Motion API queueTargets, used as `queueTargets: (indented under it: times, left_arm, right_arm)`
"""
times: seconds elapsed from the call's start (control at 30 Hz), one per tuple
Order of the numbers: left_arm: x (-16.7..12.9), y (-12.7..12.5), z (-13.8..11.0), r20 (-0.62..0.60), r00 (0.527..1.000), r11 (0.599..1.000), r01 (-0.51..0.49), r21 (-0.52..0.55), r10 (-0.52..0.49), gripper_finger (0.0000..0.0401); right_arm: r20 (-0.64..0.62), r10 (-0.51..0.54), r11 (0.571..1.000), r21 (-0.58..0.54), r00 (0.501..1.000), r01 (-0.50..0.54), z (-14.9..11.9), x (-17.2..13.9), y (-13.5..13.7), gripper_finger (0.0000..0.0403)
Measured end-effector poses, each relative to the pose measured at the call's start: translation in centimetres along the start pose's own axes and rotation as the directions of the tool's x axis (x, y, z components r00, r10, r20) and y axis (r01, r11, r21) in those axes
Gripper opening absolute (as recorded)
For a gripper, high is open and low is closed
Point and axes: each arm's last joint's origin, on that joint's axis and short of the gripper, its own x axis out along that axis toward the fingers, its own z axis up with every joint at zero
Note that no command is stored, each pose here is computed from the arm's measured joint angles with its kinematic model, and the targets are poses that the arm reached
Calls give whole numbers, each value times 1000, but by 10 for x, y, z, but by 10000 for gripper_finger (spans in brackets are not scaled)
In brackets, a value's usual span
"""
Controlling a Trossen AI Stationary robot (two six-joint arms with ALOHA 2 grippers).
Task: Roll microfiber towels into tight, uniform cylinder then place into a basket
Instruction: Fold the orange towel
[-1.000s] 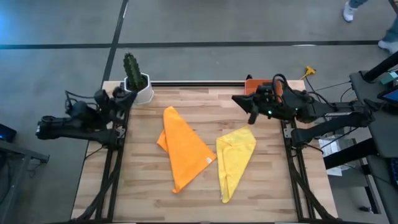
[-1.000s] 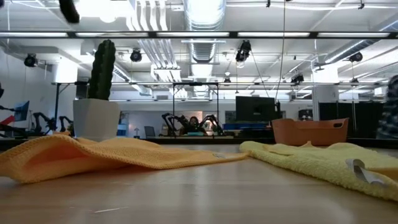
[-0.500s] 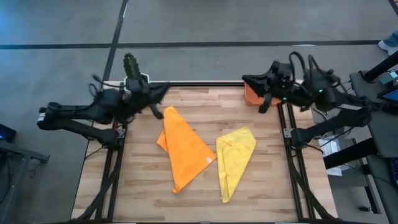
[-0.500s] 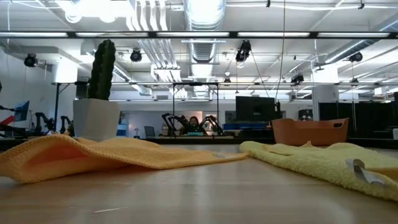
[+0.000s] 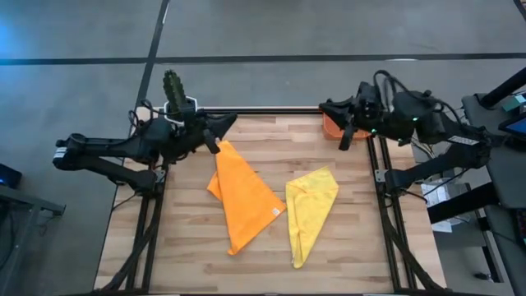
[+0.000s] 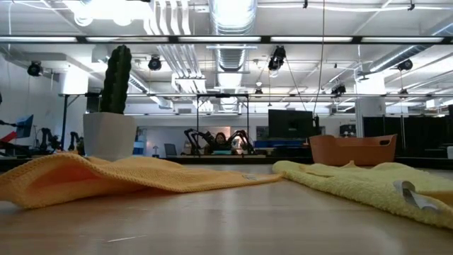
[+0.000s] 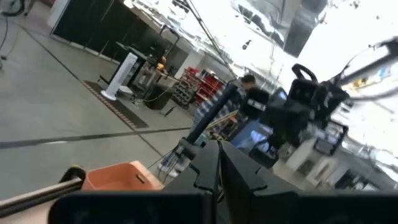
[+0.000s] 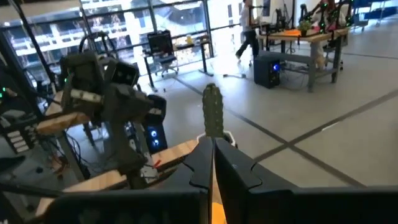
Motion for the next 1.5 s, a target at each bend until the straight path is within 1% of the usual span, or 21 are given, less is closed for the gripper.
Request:
queueTargets:
  times: [0.07, 0.13, 0.2, 0.3, 0.37, 0.43, 0.5, 0.57, 0.63, 0.7, 0.83, 0.93, 1.03, 1.17, 1.23, 1.33, 1.5]
  left_arm:
    - [6, 1, -6, -7, 1000, 1000, -7, 22, 7, 0]
    - [9, 3, -11, -31, 999, 996, -19, 89, 22, 0]
    - [9, 5, -15, -90, 995, 985, -32, 169, 47, 0]
    - [2, 12, -19, -224, 964, 962, -85, 259, 145, 0]
    - [-3, 15, -19, -309, 928, 948, -112, 298, 207, 0]
    - [-13, 18, -16, -404, 881, 939, -112, 326, 245, 0]
    - [-22, 17, -8, -466, 851, 939, -86, 334, 243, 0]
    - [-33, 19, -4, -523, 815, 934, -58, 354, 249, 0]
    - [-41, 19, 1, -561, 800, 931, 12, 365, 210, 0]
    - [-49, 21, 4, -588, 787, 926, 58, 373, 188, 0]
    - [-63, 23, 10, -597, 783, 925, 80, 373, 173, 0]
    - [-72, 25, 12, -623, 764, 924, 99, 369, 167, 0]
    - [-79, 28, 12, -657, 736, 925, 119, 362, 162, 0]
    - [-85, 32, 10, -712, 681, 925, 135, 354, 173, 0]
    - [-87, 33, 9, -741, 651, 935, 133, 328, 167, 0]
    - [-89, 34, 7, -763, 624, 948, 112, 298, 166, 0]
    - [-87, 34, 2, -780, 600, 959, 68, 274, 180, 0]
  right_arm:
    - [-26, -5, 1000, -19, 1000, 4, -4, 6, 2, 11]
    - [-73, -22, 999, -36, 997, 20, -11, 17, 4, 11]
    - [-153, -38, 999, -40, 987, 32, -23, 30, 5, 11]
    - [-319, 10, 1000, 7, 948, -8, -46, 52, 11, 15]
    - [-437, 60, 998, 46, 897, -45, -63, 65, 16, 27]
    - [-542, 92, 995, 72, 835, -62, -81, 79, 21, 47]
    - [-638, 109, 994, 81, 763, -74, -101, 94, 26, 73]
    - [-707, 114, 994, 81, 698, -79, -119, 107, 29, 103]
    - [-760, 85, 996, 58, 644, -63, -136, 119, 32, 134]
    - [-800, 71, 997, 46, 595, -57, -151, 130, 34, 162]
    - [-868, 116, 990, 63, 483, -125, -182, 150, 40, 199]
    - [-904, 174, 972, 94, 390, -216, -204, 162, 45, 207]
    - [-930, 193, 949, 96, 314, -299, -226, 171, 50, 204]
    - [-951, 175, 922, 67, 255, -382, -250, 178, 58, 195]
    - [-959, 165, 896, 48, 230, -441, -260, 180, 62, 193]
    - [-970, 149, 849, 25, 193, -528, -276, 183, 67, 192]
    - [-981, 126, 791, 12, 145, -611, -298, 187, 72, 192]
